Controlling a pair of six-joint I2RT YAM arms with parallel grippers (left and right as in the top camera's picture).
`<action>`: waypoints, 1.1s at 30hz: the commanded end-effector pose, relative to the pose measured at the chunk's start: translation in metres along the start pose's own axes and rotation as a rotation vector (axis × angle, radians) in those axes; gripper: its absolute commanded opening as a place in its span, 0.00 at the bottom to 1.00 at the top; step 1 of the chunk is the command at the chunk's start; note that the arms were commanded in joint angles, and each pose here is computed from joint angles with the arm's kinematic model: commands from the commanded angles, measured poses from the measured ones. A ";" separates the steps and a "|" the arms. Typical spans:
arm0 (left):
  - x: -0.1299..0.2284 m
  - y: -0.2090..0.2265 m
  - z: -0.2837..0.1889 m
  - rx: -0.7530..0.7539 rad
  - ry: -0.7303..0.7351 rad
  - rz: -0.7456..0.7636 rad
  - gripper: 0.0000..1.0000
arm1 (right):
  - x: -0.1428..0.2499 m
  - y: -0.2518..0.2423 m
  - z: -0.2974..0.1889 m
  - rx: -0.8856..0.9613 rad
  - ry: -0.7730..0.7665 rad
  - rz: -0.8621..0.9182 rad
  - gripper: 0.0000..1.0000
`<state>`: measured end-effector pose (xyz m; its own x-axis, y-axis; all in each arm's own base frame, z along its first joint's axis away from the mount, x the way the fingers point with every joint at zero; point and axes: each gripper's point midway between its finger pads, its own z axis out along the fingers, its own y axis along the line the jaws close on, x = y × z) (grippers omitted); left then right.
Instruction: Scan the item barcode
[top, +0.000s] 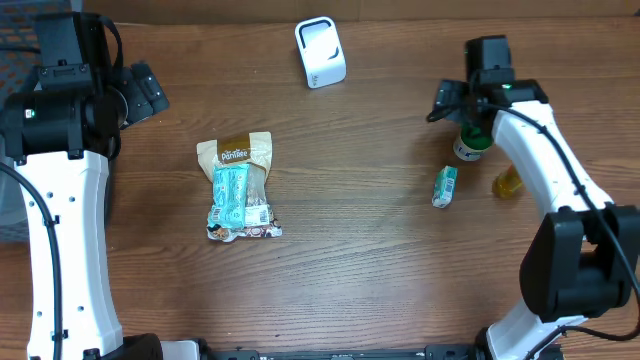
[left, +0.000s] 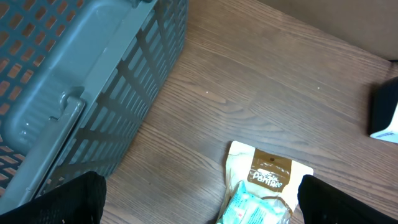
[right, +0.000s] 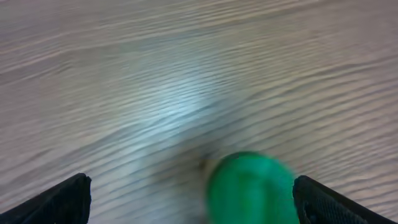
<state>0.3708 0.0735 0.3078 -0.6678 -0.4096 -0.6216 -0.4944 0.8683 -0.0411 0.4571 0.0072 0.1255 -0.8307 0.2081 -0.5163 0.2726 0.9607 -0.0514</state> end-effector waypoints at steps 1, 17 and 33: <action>-0.002 0.002 0.000 -0.012 -0.007 -0.004 0.99 | 0.004 0.032 -0.025 -0.055 -0.009 -0.057 1.00; -0.002 0.002 0.000 -0.012 -0.007 -0.004 1.00 | 0.109 0.044 -0.071 0.023 0.346 0.067 1.00; -0.002 0.002 0.000 -0.012 -0.007 -0.004 1.00 | 0.120 0.039 -0.071 0.046 0.387 0.056 1.00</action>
<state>0.3708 0.0735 0.3078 -0.6678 -0.4096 -0.6216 -0.4944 0.8683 -0.0411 0.3322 0.0815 0.1124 -0.9403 0.3123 -0.1355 0.3262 0.9403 -0.0971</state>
